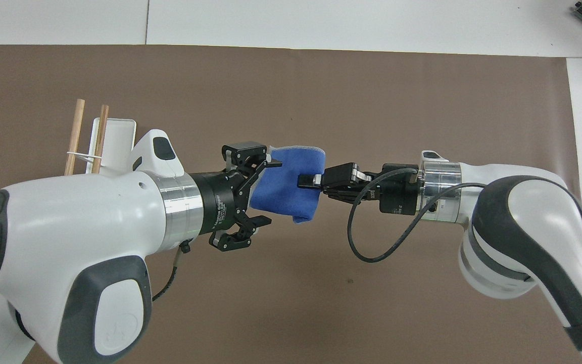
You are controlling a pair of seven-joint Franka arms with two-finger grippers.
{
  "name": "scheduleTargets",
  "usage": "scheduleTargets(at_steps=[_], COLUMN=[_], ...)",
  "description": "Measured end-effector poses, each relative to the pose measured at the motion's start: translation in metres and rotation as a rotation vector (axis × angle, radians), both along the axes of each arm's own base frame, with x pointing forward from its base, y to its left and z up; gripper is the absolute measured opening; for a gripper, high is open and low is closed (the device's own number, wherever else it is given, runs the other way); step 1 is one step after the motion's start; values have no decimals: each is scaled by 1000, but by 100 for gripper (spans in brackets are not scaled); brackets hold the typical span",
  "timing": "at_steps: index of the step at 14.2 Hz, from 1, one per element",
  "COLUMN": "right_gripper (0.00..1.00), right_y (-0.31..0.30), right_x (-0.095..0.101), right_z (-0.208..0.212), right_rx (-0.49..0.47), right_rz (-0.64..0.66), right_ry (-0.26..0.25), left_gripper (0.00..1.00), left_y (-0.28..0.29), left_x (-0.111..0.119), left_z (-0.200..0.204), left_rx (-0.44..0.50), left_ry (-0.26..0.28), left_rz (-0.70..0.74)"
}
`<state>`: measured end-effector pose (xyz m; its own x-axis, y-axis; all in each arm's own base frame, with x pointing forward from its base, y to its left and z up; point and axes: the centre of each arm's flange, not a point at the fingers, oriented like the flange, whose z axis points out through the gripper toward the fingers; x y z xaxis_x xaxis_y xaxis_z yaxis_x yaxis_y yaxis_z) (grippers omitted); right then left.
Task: Right arm passes towel to left arm to hang
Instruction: 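Hold the towel with the right gripper while the left gripper reaches it, then grasp the towel with the left gripper while the right gripper releases it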
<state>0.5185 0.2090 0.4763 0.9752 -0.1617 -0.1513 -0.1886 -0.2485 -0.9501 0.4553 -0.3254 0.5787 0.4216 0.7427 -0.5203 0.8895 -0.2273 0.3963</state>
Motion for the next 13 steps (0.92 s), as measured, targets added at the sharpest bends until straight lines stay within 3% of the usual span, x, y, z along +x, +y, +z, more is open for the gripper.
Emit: scheduleTargets(at_steps=[7,13], right_gripper=[4,4], right_y=[0,-1], right_x=[0,1], right_z=[0,0], right_rx=[0,-3], right_rz=[-1,-7], right_ry=[0,-1], left_gripper=[96,25], left_y=[-5,1], left_x=[-3,3], left_z=[-26,-23], left_rx=[-27,-32], left_ry=[-82,-112], left_rz=[108,124])
